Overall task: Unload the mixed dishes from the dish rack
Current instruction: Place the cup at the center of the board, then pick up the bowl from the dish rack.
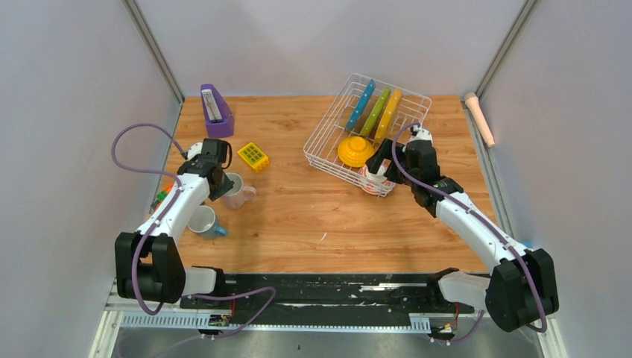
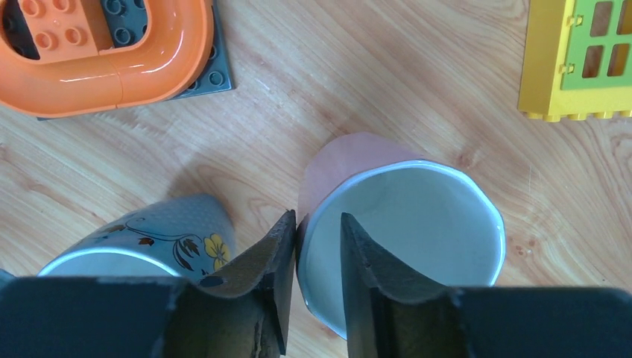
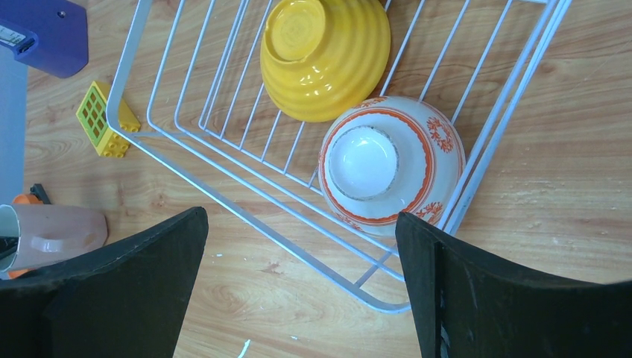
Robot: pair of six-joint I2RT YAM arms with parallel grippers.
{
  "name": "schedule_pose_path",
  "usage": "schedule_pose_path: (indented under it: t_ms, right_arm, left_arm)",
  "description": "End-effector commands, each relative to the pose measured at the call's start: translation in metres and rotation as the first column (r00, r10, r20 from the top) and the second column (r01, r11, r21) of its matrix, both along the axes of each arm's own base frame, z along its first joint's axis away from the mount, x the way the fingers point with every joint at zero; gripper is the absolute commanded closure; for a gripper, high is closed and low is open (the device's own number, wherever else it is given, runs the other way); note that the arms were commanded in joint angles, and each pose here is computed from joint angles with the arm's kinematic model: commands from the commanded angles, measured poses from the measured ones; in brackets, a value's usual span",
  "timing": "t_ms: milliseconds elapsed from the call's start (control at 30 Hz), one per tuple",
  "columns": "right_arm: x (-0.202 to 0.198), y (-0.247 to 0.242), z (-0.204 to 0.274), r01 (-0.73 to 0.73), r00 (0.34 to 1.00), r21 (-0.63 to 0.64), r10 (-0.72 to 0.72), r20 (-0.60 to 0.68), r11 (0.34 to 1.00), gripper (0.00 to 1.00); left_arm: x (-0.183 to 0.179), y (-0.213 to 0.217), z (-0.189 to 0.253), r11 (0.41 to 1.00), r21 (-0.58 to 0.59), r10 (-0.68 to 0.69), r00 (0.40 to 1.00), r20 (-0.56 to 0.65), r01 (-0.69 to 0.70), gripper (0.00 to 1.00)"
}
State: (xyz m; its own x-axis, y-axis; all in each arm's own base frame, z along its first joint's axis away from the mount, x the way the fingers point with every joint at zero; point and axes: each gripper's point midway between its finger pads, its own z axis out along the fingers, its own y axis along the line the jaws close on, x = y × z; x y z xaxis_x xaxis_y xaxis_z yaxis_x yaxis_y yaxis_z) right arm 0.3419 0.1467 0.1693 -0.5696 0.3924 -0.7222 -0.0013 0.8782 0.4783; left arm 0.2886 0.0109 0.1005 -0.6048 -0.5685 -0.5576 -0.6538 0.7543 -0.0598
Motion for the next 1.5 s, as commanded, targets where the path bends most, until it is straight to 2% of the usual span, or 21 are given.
schedule_pose_path:
  t_ms: [0, 133, 300, 333, 367, 400, 467, 600, 733, 867, 933, 1167, 1467]
  right_arm:
    - [0.011, 0.002, 0.020, -0.015, 0.998, -0.019, 0.016, 0.053, 1.000, 0.00]
    - [0.012, 0.003, 0.017, -0.028, 0.998, -0.032, 0.030, 0.048, 0.999, 0.00]
    - [0.011, 0.013, 0.022, -0.104, 0.992, -0.041, 0.106, 0.062, 0.994, 0.00]
    - [0.011, 0.017, 0.024, -0.132, 0.988, -0.046, 0.135, 0.073, 0.990, 0.00]
    - [0.011, 0.019, 0.027, -0.151, 0.984, -0.050, 0.155, 0.084, 0.987, 0.00]
    - [0.012, 0.021, 0.029, -0.165, 0.981, -0.050, 0.169, 0.092, 0.985, 0.00]
    - [0.012, 0.024, 0.032, -0.185, 0.977, -0.049, 0.189, 0.102, 0.982, 0.00]
    - [0.016, 0.030, 0.037, -0.224, 0.967, -0.057, 0.229, 0.114, 0.973, 0.00]
    - [0.021, 0.033, 0.037, -0.251, 0.959, -0.086, 0.260, 0.116, 0.964, 0.00]
    - [0.028, 0.025, 0.024, -0.208, 0.977, -0.125, 0.213, 0.026, 0.970, 0.00]
    - [0.033, 0.018, 0.014, -0.171, 0.985, -0.157, 0.167, -0.037, 0.973, 0.01]
    - [0.044, 0.004, -0.021, -0.092, 0.977, -0.253, 0.038, -0.212, 0.963, 0.11]
    - [0.055, 0.001, -0.049, -0.078, 0.950, -0.301, -0.020, -0.310, 0.950, 0.22]
  left_arm:
    - [0.011, 0.007, 0.011, 1.000, 0.024, 0.016, 0.998, 0.058, -0.017, 0.64]
    - [0.009, 0.010, 0.017, 0.999, 0.036, 0.025, 0.997, 0.067, -0.028, 0.59]
    - [0.011, 0.011, 0.035, 0.999, 0.040, 0.013, 0.993, 0.116, -0.017, 0.39]
    - [0.012, 0.008, 0.041, 1.000, 0.029, 0.000, 0.990, 0.140, -0.004, 0.27]
    - [0.013, 0.007, 0.045, 1.000, 0.025, -0.010, 0.987, 0.157, 0.006, 0.20]
    - [0.013, 0.004, 0.052, 1.000, 0.011, -0.019, 0.982, 0.186, 0.018, 0.06]
    - [0.014, -0.001, 0.063, 0.999, -0.008, -0.039, 0.970, 0.239, 0.043, 0.01]
    - [0.012, -0.016, 0.089, 0.990, -0.048, -0.108, 0.931, 0.348, 0.133, 0.00]
    - [0.005, -0.034, 0.112, 0.964, -0.067, -0.197, 0.862, 0.467, 0.256, 0.00]
    - [-0.005, -0.051, 0.121, 0.931, -0.086, -0.249, 0.790, 0.561, 0.355, 0.00]
    - [-0.007, -0.054, 0.115, 0.924, -0.084, -0.263, 0.780, 0.568, 0.373, 0.00]
    - [-0.006, -0.056, 0.094, 0.915, -0.094, -0.292, 0.805, 0.516, 0.392, 0.00]
    - [-0.009, -0.061, 0.084, 0.902, -0.106, -0.316, 0.808, 0.497, 0.418, 0.00]
